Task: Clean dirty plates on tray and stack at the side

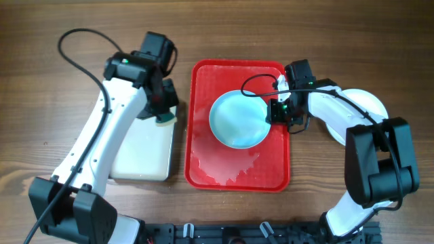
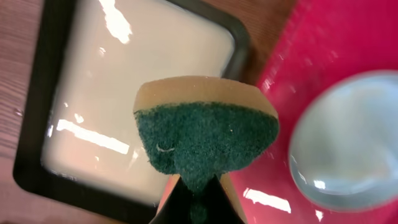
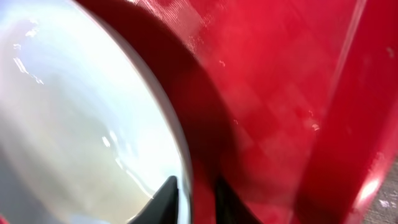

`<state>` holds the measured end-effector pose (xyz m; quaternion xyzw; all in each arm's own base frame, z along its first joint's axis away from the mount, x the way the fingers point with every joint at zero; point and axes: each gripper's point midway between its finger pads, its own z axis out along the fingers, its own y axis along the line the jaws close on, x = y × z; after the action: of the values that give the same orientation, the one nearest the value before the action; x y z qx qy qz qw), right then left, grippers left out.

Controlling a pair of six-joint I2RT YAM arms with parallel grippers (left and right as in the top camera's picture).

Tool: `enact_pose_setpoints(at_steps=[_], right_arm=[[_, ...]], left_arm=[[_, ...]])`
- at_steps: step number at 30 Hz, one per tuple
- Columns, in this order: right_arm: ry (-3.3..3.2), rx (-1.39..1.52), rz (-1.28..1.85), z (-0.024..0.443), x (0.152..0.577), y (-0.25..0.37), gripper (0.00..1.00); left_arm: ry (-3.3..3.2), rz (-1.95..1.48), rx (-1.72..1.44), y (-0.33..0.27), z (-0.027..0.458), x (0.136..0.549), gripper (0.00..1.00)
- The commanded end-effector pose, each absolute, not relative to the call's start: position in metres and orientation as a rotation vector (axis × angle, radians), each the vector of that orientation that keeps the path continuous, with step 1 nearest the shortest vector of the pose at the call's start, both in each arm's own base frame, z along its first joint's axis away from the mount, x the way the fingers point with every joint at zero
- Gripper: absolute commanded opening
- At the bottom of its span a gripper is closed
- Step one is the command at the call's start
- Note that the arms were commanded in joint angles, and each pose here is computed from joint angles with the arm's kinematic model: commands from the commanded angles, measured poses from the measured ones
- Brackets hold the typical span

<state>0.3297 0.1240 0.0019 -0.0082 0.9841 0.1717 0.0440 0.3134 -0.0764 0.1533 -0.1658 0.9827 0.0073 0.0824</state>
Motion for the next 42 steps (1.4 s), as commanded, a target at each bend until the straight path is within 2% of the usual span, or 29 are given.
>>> enact_pose_setpoints(at_steps=[1, 4, 6, 8, 9, 11, 12, 14, 18, 22, 28, 34, 42], right_arm=[[3.006, -0.054, 0.5, -0.005, 0.332, 0.12, 0.19], [3.01, -0.068, 0.532, -0.004, 0.33, 0.126, 0.04], [3.008, -0.092, 0.534, -0.002, 0.328, 0.131, 0.05], [2.998, -0.124, 0.459, 0.005, 0.327, 0.13, 0.05], [2.985, -0.122, 0.376, 0.011, 0.328, 0.125, 0.04], [2.919, -0.047, 0.159, 0.039, 0.329, 0.11, 0.04], [2.877, -0.025, 0.096, 0.054, 0.329, 0.105, 0.04], [2.759, -0.034, -0.054, 0.09, 0.33, 0.095, 0.04], [2.534, -0.084, -0.256, 0.149, 0.322, 0.094, 0.04], [2.389, -0.163, -0.446, 0.173, 0.312, 0.104, 0.04], [2.146, -0.321, -0.658, 0.205, 0.287, 0.135, 0.04], [1.948, -0.419, -0.717, 0.232, 0.267, 0.164, 0.04], [1.842, -0.459, -0.782, 0.249, 0.262, 0.172, 0.04]], left_arm=[[2.979, 0.166, -0.633, -0.04, 0.1, 0.298, 0.04], [2.996, 0.187, -0.736, -0.018, 0.048, 0.278, 0.04], [2.993, 0.192, -0.775, -0.009, 0.043, 0.275, 0.04], [2.992, 0.159, -0.737, -0.011, 0.047, 0.277, 0.35], [3.0, 0.108, -0.7, -0.017, 0.05, 0.277, 0.47], [2.973, -0.006, -0.65, -0.027, 0.066, 0.279, 0.68], [2.949, -0.054, -0.643, -0.031, 0.075, 0.28, 0.74], [2.883, -0.146, -0.623, -0.037, 0.099, 0.279, 1.0], [2.725, -0.248, -0.579, -0.04, 0.149, 0.271, 1.0], [2.632, -0.283, -0.556, -0.04, 0.174, 0.264, 1.0], [2.627, -0.286, -0.555, -0.04, 0.176, 0.264, 1.0], [2.627, -0.285, -0.555, -0.04, 0.176, 0.264, 1.0], [2.627, -0.285, -0.555, -0.04, 0.176, 0.264, 1.0]])
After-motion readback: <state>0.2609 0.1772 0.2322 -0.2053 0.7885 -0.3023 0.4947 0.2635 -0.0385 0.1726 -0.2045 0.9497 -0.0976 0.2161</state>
